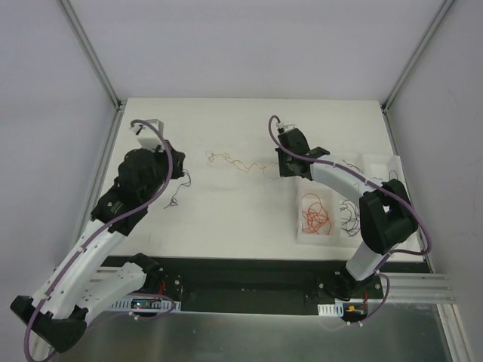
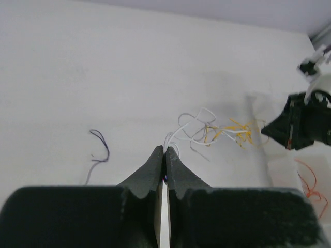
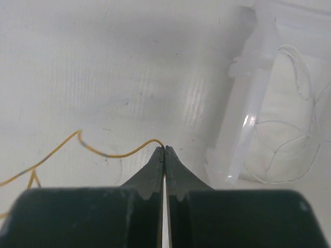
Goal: Untangle the cables
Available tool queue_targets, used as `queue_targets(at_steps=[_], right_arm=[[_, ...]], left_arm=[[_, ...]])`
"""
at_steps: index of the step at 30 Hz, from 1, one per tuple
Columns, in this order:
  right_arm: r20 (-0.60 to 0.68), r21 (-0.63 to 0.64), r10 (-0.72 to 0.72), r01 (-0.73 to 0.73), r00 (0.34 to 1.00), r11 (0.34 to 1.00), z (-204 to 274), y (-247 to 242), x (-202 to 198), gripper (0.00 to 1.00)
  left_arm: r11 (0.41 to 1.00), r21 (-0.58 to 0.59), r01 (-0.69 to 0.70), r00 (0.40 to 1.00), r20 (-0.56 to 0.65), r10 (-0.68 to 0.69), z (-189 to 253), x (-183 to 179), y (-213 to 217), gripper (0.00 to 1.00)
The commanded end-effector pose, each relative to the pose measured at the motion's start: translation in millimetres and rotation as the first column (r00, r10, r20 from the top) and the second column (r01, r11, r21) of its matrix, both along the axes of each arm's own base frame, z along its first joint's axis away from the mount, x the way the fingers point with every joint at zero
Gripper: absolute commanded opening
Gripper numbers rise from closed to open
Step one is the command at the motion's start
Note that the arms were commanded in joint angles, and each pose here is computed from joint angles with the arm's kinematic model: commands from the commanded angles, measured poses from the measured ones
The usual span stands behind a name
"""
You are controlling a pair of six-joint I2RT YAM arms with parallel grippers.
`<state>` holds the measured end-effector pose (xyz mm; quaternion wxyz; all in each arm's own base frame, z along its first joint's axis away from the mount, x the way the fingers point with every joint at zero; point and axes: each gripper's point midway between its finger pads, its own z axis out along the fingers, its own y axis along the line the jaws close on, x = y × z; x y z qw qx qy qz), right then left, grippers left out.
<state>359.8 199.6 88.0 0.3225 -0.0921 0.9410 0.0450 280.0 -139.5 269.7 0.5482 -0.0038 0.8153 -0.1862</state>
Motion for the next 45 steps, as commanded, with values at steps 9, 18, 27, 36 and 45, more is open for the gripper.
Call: queue_targets(at_steps=[9, 18, 27, 36, 45], right_arm=[[0.054, -0.121, -0.048, 0.055, 0.997, 0.991, 13, -37, 11, 0.00], [0.101, -0.045, -0.001, 0.005, 0.995, 0.999, 35, -24, 17, 0.00], [0.148, 0.060, 0.038, -0.047, 0.988, 0.997, 78, -11, 6, 0.00], [0.272, 0.152, 0.028, -0.072, 0.962, 0.986, 152, -24, -29, 0.00], [0.359, 0.116, -0.055, 0.014, 0.932, 0.993, 188, -88, -81, 0.00]], left_arm=[[0.873, 0.176, -0.455, 0.844, 0.398, 0.359, 128, -31, 126, 0.00], [0.883, 0.189, -0.430, 0.853, 0.406, 0.329, 129, -34, 124, 0.00], [0.978, 0.135, -0.157, 0.936, 0.337, 0.104, 117, -26, 65, 0.00], [0.969, 0.055, 0.240, 0.970, 0.020, -0.242, 31, -6, -33, 0.00], [0.891, -0.016, 0.453, 0.872, -0.198, -0.447, -31, -8, -80, 0.00]])
